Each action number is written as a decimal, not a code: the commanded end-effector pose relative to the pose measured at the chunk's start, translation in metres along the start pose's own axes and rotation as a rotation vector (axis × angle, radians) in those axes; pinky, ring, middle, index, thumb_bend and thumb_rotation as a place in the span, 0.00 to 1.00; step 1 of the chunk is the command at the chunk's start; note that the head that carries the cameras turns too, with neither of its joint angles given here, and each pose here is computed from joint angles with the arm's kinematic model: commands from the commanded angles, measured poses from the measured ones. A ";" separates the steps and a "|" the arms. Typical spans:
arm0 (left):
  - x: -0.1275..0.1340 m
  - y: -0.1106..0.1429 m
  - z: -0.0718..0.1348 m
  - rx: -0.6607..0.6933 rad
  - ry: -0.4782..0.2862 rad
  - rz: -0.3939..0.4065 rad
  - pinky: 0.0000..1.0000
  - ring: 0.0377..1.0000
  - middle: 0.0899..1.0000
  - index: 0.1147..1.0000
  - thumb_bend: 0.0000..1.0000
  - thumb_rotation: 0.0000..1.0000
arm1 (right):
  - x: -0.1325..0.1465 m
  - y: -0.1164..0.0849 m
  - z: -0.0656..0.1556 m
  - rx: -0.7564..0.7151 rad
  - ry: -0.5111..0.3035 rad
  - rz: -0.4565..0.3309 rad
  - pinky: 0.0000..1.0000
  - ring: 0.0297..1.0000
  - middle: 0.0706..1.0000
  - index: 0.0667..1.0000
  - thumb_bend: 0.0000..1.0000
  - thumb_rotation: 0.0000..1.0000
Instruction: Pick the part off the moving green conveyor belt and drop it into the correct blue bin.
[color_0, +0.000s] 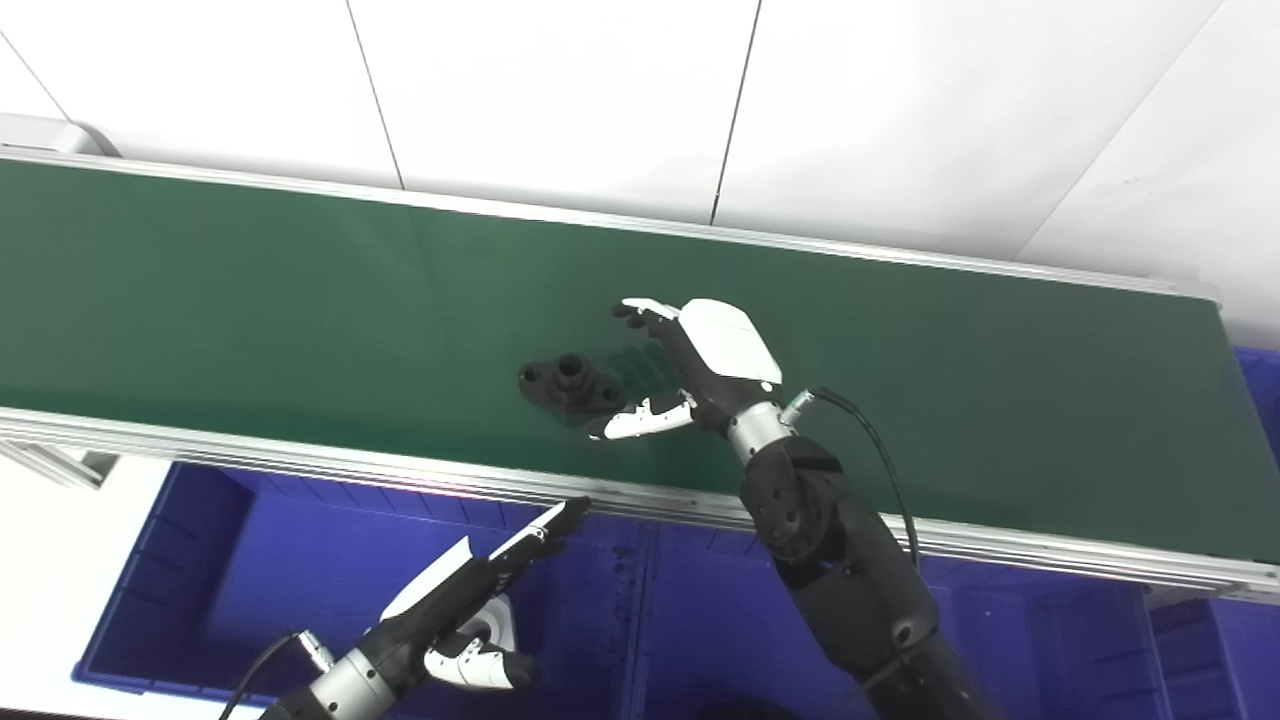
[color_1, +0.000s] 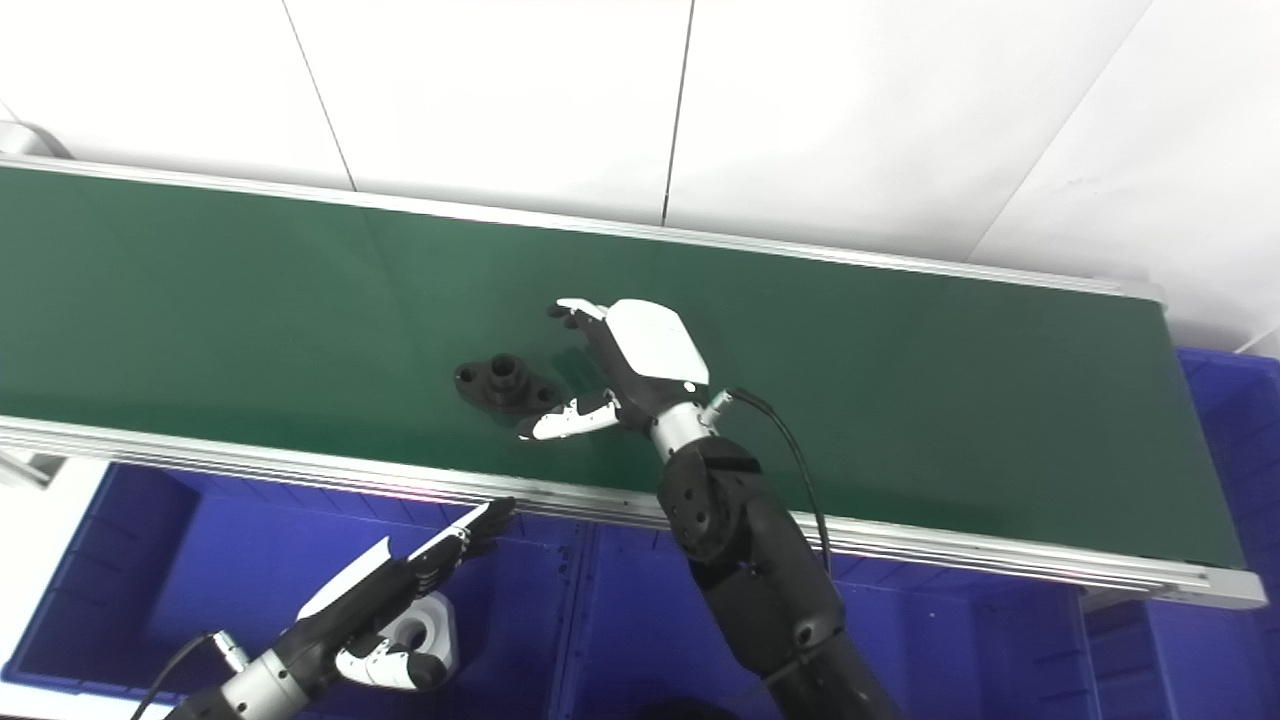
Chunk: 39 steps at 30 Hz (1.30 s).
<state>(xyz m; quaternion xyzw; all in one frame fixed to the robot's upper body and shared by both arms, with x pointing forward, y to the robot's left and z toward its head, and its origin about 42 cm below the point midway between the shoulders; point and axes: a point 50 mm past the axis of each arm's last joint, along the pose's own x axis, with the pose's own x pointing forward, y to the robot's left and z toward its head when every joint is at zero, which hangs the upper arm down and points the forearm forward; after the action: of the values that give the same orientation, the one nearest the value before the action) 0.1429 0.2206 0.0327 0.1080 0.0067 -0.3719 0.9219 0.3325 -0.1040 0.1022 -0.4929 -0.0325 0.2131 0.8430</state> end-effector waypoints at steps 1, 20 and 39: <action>0.001 0.002 0.008 0.004 -0.062 0.017 0.95 0.98 1.00 1.00 0.91 0.77 | 0.013 -0.013 0.014 -0.038 -0.056 -0.050 0.78 0.77 0.78 0.82 0.77 0.38; 0.002 -0.003 0.012 -0.001 -0.077 0.029 0.98 1.00 1.00 1.00 0.91 0.78 | 0.016 0.006 -0.004 -0.214 -0.048 -0.009 0.69 0.67 0.67 0.71 0.76 0.09; 0.002 -0.004 0.019 0.015 -0.094 0.032 1.00 1.00 1.00 1.00 0.92 0.81 | -0.021 0.016 -0.029 -0.292 -0.039 0.074 0.23 0.28 0.44 0.45 0.53 0.00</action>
<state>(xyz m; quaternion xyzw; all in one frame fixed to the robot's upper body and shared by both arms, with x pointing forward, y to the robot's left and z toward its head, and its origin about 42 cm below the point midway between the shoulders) 0.1365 0.2113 0.0390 0.0952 -0.0054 -0.3650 0.9261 0.3296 -0.1320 0.0949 -0.6032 -0.0904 0.2058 0.7652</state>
